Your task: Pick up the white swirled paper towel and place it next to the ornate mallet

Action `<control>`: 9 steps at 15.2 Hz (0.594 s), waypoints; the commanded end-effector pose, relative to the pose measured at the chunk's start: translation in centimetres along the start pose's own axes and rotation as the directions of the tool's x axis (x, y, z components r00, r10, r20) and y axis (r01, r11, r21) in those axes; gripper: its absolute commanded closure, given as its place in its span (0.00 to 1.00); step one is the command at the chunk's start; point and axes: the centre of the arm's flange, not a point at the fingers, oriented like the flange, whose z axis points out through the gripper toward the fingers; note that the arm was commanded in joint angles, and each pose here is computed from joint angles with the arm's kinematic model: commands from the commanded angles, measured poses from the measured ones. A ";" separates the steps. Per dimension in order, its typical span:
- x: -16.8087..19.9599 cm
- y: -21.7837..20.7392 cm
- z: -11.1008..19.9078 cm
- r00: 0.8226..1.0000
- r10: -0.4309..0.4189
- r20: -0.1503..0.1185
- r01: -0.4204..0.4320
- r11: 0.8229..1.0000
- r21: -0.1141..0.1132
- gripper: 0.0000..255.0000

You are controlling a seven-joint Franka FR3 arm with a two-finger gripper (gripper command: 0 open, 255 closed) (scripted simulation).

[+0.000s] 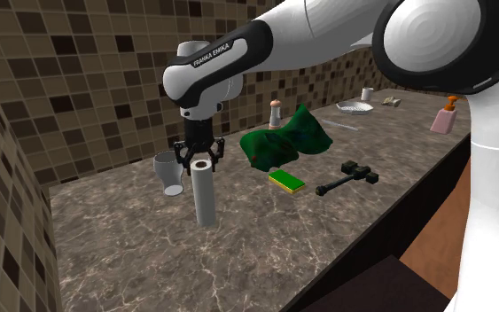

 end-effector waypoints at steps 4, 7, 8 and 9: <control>-0.1 -0.2 -2.1 1.000 -0.001 0.001 0.001 1.000 0.000 1.00; -0.2 -0.3 -3.6 1.000 -0.001 0.001 0.001 1.000 0.000 1.00; -0.2 -0.3 -4.2 1.000 -0.001 0.001 0.001 1.000 0.000 1.00; -0.2 -0.3 -4.7 1.000 -0.001 0.001 0.001 1.000 0.000 1.00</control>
